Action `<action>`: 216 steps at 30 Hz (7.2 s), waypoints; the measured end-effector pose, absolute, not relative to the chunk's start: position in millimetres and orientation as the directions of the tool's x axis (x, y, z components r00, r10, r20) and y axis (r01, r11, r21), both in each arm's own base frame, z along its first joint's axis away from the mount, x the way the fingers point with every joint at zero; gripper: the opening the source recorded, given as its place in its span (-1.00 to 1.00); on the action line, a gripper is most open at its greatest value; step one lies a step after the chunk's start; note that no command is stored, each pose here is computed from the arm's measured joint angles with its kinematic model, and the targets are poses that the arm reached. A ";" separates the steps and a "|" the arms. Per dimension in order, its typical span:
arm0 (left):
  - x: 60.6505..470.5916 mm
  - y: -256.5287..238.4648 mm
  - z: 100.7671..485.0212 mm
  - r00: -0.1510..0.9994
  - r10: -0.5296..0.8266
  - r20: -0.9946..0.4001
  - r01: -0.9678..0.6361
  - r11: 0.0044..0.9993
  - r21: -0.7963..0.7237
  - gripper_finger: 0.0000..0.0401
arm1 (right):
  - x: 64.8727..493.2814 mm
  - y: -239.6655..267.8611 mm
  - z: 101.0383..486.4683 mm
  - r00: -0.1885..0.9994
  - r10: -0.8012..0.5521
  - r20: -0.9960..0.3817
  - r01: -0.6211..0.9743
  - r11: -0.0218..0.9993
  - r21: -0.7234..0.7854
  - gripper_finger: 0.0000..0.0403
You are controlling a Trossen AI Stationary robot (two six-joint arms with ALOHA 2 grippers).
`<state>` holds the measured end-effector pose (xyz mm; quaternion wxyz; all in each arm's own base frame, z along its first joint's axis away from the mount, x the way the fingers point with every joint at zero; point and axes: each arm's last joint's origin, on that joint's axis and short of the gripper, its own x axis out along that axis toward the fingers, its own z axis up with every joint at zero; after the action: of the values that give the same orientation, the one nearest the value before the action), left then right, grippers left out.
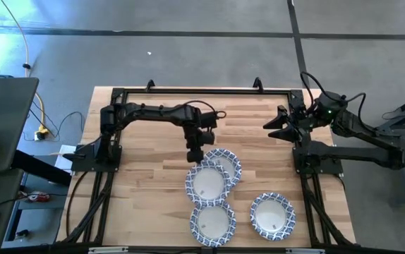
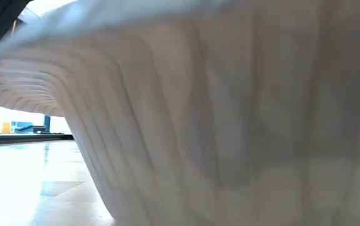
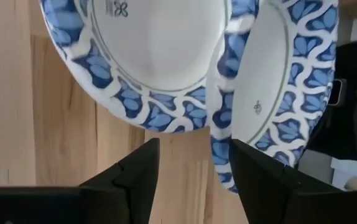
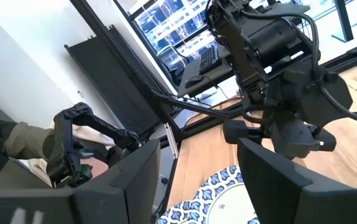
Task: Nest bowls inside each other
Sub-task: Stack the white patterned bowl on top of the other white patterned bowls
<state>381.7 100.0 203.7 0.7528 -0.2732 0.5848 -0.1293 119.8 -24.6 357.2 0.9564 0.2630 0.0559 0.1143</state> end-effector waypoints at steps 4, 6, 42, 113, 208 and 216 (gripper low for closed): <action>384.3 97.6 203.8 0.297 -0.516 -0.803 -0.107 0.818 -0.565 -0.09 | 119.8 -24.7 357.3 0.969 0.242 -0.047 -0.185 0.839 0.512 0.02; 385.3 97.3 204.1 0.305 -0.522 -0.797 -0.104 0.813 -0.572 -0.09 | 119.9 -24.8 357.2 0.970 0.240 -0.047 -0.183 0.839 0.512 0.02; 393.3 95.9 176.0 0.259 -0.661 -0.704 -0.141 0.696 -0.704 -0.97 | 119.7 -24.9 355.5 0.970 0.237 -0.063 -0.174 0.847 0.503 0.02; 422.2 149.0 220.8 0.380 -0.398 -0.835 -0.437 0.718 -0.542 0.22 | 120.0 -25.0 352.5 0.968 0.235 -0.090 -0.166 0.866 0.472 0.02; 411.4 -81.1 153.3 0.055 -0.487 -0.872 -0.377 0.798 -0.470 0.22 | 43.7 -0.3 359.8 0.983 0.172 0.068 -0.184 0.945 0.272 0.02; 400.0 -69.9 172.1 0.222 -0.502 -0.836 -0.377 0.747 -0.548 0.22 | 43.8 -1.0 360.1 0.986 0.147 0.073 -0.161 0.953 0.257 0.02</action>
<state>400.0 -69.9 172.1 0.6974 -0.3531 0.6220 -0.0449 43.8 -1.0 360.1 0.9878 0.1323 -0.0263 0.0780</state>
